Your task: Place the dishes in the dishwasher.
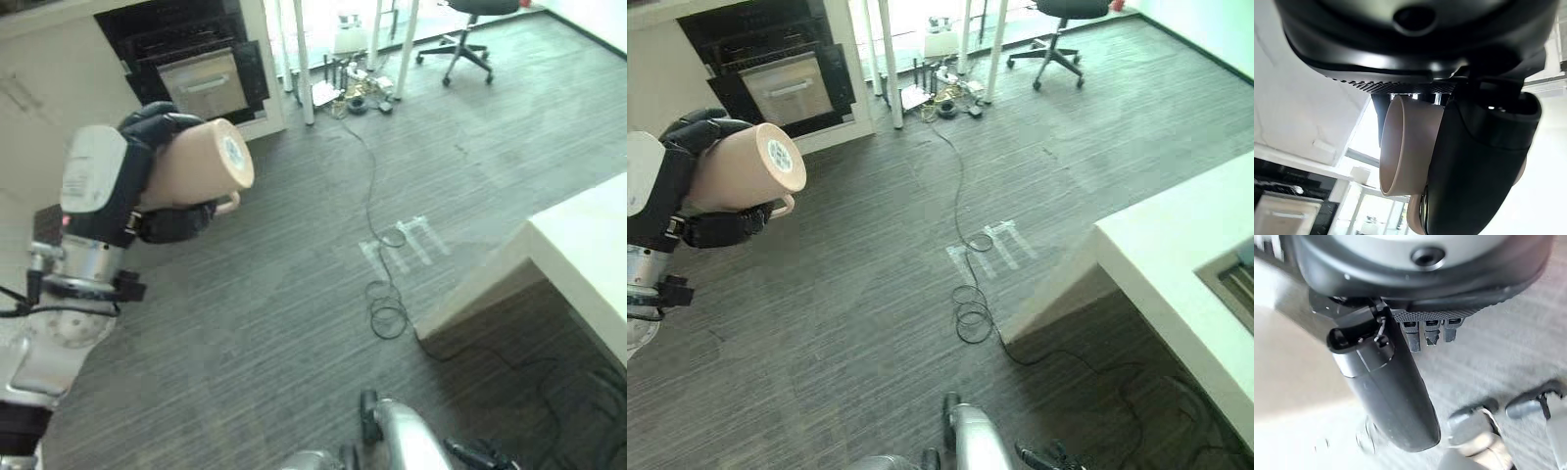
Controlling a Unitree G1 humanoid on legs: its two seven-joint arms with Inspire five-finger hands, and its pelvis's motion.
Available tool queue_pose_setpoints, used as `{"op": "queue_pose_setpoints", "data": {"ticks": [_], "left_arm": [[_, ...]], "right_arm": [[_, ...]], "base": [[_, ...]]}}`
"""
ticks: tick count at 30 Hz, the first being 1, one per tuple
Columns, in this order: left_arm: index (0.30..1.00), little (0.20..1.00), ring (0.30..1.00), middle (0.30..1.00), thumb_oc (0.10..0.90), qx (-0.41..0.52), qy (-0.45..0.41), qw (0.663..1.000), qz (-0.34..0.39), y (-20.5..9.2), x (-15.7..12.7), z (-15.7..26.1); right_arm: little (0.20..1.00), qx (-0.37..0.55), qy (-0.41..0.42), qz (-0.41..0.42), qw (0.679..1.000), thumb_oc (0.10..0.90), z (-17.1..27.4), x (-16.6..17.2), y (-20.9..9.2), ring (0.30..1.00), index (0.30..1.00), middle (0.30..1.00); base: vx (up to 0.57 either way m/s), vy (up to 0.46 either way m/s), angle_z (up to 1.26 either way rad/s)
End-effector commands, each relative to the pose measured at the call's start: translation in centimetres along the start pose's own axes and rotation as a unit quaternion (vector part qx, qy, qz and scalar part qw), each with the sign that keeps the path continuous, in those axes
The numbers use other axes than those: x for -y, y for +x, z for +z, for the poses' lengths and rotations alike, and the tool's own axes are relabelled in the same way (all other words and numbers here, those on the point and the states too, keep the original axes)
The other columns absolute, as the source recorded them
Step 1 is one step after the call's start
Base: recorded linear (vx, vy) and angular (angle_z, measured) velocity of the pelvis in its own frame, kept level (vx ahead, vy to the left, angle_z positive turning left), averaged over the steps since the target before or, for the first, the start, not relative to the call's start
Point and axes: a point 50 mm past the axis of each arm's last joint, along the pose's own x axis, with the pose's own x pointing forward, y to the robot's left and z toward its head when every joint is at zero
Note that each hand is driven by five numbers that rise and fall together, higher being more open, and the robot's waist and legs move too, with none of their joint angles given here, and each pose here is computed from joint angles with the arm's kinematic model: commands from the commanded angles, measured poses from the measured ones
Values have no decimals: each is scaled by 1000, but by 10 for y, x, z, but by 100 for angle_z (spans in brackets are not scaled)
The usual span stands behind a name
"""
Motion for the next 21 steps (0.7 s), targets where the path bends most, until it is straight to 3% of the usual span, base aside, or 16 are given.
{"op": "queue_pose_setpoints", "data": {"ticks": [1, 7, 11, 13, 18, 21], "left_arm": [[300, 300, 300, 300, 400, 74, -2, 985, 156, 38, -69, 23], [300, 300, 300, 300, 400, 73, -26, 984, 157, 42, -68, 24], [300, 300, 300, 300, 400, 75, -35, 985, 152, 37, -59, 23], [300, 300, 300, 300, 400, 85, -70, 986, 124, 32, -46, 27], [300, 300, 300, 300, 400, 101, -89, 987, 91, 22, -23, 35], [300, 300, 300, 300, 400, 110, -77, 988, 77, 18, -10, 41]], "right_arm": [[900, 46, -29, -1, 998, 800, 37, 6, 7, 900, 900, 900], [900, 4, -48, -31, 998, 800, 27, 20, 6, 900, 900, 900], [900, -5, -34, -40, 999, 800, 20, 26, 3, 900, 900, 900], [900, 24, 17, -19, 999, 800, 20, 15, 4, 900, 900, 900], [900, 88, -26, 48, 995, 800, 43, -24, 9, 900, 900, 900], [900, 127, -26, 91, 987, 800, 60, -39, 9, 900, 900, 900]], "base": [[532, -146, 28], [378, 249, 39], [269, 298, -31], [385, 401, -40], [211, 180, 6], [346, -137, -43]]}}
